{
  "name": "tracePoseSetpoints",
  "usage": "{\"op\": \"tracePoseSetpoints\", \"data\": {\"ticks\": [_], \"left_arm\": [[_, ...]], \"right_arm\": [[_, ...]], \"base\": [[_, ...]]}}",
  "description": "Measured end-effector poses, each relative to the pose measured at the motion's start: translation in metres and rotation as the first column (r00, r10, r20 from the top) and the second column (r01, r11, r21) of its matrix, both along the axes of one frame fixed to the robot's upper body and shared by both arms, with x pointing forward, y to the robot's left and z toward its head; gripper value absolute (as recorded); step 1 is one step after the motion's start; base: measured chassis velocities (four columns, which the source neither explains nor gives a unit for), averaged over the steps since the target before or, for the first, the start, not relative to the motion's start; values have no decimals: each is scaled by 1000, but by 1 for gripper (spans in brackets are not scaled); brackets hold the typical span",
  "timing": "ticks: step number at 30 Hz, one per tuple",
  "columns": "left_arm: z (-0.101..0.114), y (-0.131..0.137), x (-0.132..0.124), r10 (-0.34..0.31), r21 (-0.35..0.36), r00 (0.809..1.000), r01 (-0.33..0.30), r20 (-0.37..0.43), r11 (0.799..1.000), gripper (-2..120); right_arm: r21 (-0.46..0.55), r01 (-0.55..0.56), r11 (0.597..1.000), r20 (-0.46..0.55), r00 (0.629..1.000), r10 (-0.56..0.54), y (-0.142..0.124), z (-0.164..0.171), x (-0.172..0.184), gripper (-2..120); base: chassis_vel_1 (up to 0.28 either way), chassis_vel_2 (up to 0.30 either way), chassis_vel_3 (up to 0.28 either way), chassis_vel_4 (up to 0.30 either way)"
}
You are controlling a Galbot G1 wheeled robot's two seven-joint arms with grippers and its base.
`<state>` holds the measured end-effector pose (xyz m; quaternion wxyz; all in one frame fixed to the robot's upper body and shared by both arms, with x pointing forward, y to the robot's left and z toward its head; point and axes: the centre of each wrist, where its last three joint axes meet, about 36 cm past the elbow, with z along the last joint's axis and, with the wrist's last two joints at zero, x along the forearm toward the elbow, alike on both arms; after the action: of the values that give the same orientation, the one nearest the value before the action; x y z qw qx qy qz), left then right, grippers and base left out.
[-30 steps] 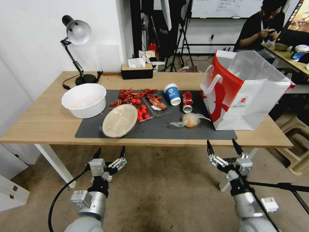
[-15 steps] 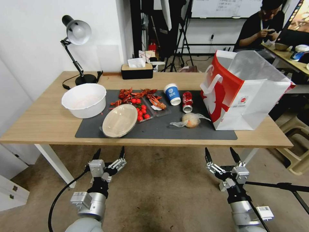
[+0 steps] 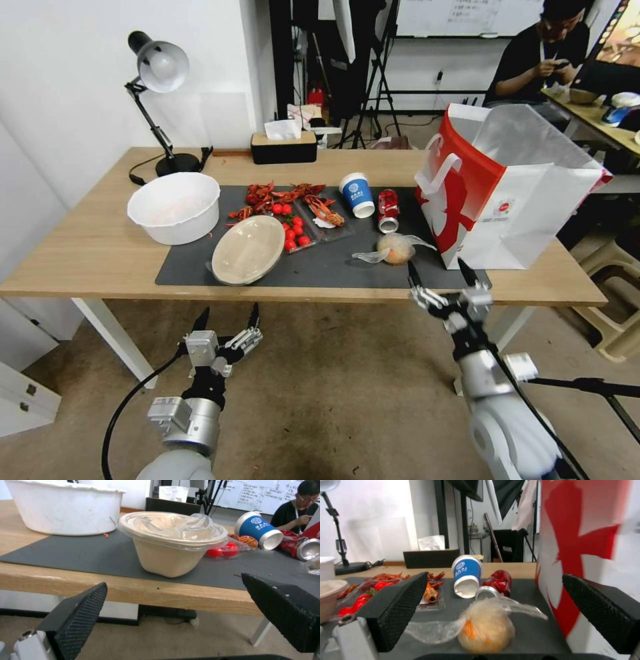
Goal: Pick up the trash from the table and place it into the takeout bag.
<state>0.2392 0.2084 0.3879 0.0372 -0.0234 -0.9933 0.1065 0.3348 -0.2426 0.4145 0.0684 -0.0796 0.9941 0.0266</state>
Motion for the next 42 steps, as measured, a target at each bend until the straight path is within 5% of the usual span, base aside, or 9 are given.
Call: {"op": "tracePoseSetpoints", "data": {"ticks": [11,18,34,36,41,42], "left_arm": [[0,1,-1,4,6,1000,-4,2,1000,100],[0,2,-2,13,10,1000,-13,1,1000,100],[-1,3,-3,24,11,1000,-24,4,1000,100],[-1,3,-3,24,11,1000,-24,4,1000,100],[-1,3,-3,24,11,1000,-24,4,1000,100],[-1,3,-2,25,10,1000,-25,5,1000,100]], "right_arm": [[-15,39,999,-96,995,-40,22,17,53,100],[-45,97,994,-275,956,-106,43,26,91,100],[-80,134,988,-432,888,-156,57,28,102,96],[-77,133,988,-437,886,-154,57,28,102,81],[-75,133,988,-442,884,-152,57,28,102,69],[-70,128,989,-446,883,-146,56,28,101,59]], "base": [[0,0,0,0],[0,0,0,0],[0,0,0,0],[0,0,0,0],[0,0,0,0],[0,0,0,0]]}}
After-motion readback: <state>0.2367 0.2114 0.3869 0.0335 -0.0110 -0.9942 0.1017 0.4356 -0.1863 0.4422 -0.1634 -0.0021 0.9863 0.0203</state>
